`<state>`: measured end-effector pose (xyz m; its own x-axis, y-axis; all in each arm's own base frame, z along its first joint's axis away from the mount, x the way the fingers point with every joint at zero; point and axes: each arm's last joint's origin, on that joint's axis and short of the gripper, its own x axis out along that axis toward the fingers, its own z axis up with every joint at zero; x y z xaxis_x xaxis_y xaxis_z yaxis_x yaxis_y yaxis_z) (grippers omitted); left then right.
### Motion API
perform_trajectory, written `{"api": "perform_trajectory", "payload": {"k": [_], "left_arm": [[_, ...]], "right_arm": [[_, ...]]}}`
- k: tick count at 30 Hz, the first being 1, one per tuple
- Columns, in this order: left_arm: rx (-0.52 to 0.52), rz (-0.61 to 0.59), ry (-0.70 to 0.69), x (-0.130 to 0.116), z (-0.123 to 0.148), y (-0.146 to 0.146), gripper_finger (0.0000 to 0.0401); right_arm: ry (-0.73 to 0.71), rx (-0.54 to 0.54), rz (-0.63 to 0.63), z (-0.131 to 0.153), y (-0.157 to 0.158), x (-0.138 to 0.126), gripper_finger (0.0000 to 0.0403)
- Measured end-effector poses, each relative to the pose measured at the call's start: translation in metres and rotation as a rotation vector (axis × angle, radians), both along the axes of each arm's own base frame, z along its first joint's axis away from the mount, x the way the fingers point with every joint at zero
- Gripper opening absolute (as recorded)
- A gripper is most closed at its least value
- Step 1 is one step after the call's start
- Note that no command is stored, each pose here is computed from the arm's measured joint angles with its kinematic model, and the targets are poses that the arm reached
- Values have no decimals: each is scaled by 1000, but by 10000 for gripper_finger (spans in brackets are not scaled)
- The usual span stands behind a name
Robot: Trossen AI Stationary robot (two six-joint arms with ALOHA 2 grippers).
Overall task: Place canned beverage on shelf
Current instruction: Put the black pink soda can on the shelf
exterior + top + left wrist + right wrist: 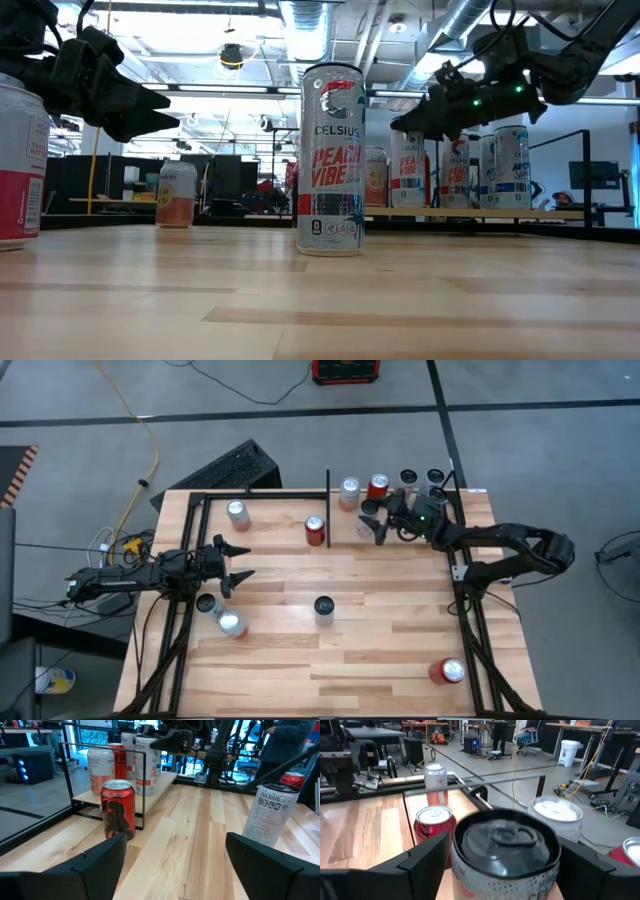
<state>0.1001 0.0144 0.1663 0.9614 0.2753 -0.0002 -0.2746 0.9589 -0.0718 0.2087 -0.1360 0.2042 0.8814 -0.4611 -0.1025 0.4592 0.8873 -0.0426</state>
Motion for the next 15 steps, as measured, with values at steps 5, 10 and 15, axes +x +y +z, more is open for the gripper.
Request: {"api": "perform_trajectory", "payload": {"k": [5, 10, 15], "left_arm": [[0, 0, 0, 0, 0, 0, 327], [0, 0, 0, 0, 0, 0, 327], [0, 0, 1, 0, 0, 0, 327]], "right_arm": [[-56, -45, 0, 16, 4, -6, 342], [-152, -72, 9, 37, 14, -14, 342], [-175, 47, -72, 50, 26, -10, 342]]}}
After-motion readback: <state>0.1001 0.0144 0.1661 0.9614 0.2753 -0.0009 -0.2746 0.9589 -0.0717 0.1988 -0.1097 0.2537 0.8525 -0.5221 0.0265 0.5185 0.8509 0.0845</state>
